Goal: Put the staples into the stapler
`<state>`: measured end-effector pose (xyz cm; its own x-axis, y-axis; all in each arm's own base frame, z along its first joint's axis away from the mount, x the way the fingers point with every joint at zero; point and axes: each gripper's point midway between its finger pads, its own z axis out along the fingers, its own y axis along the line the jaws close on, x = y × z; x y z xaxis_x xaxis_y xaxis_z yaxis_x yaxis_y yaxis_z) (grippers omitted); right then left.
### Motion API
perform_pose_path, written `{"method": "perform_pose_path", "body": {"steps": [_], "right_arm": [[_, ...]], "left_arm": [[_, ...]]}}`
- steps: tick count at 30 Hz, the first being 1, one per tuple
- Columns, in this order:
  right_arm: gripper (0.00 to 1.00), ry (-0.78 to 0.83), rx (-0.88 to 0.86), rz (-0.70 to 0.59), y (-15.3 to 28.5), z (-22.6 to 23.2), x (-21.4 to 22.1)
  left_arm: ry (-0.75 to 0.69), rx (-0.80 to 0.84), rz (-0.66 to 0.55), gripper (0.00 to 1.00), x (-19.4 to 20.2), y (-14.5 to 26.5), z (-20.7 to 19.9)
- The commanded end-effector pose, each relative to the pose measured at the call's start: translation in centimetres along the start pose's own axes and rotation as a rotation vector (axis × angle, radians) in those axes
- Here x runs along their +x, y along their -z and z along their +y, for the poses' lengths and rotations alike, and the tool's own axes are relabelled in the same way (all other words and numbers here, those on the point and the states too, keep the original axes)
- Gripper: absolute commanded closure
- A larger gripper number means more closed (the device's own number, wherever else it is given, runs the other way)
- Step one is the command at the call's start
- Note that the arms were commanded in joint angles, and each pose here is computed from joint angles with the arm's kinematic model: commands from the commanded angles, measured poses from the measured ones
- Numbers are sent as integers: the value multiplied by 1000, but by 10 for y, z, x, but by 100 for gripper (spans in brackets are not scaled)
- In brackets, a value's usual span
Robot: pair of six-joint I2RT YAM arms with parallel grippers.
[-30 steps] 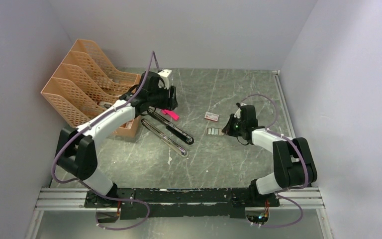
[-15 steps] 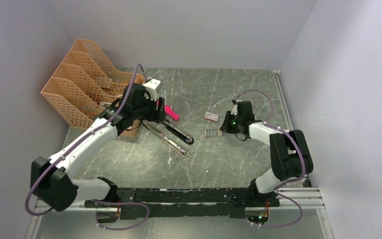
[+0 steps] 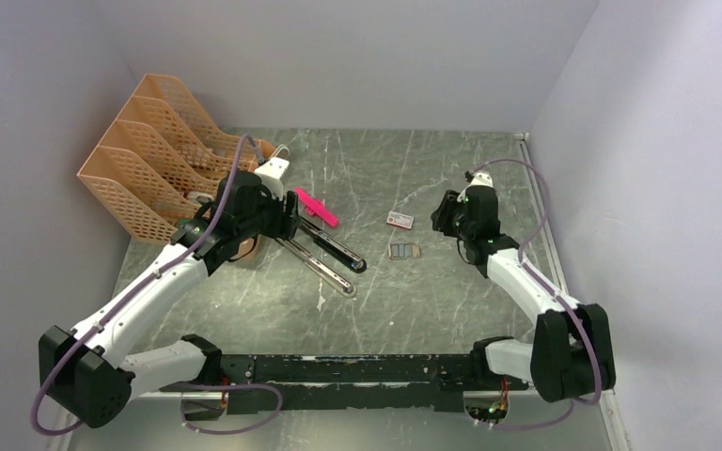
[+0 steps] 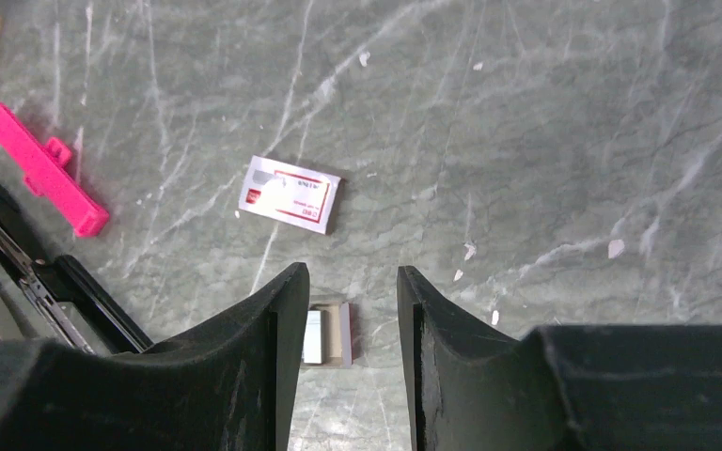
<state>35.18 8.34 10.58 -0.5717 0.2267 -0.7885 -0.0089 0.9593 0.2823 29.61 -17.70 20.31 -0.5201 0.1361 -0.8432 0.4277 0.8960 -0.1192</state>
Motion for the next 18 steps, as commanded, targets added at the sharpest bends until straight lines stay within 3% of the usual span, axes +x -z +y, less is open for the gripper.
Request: {"method": "perform_pose_path", "body": {"steps": [1,8,12,18], "right_arm": [[56,12,25,-48,9,0,-21],[59,120,46,56,6,21,-4],[59,229,44,131,0,45,18],[69,257,46,226,-11,54,48]], "left_arm": [[15,-33,-24,36,-5,-2,7],[127,7,-74,37,-36,9,-7],[60,-48,-137,36,-63,8,4],[-4,-142,-60,39,-40,-13,30]]}}
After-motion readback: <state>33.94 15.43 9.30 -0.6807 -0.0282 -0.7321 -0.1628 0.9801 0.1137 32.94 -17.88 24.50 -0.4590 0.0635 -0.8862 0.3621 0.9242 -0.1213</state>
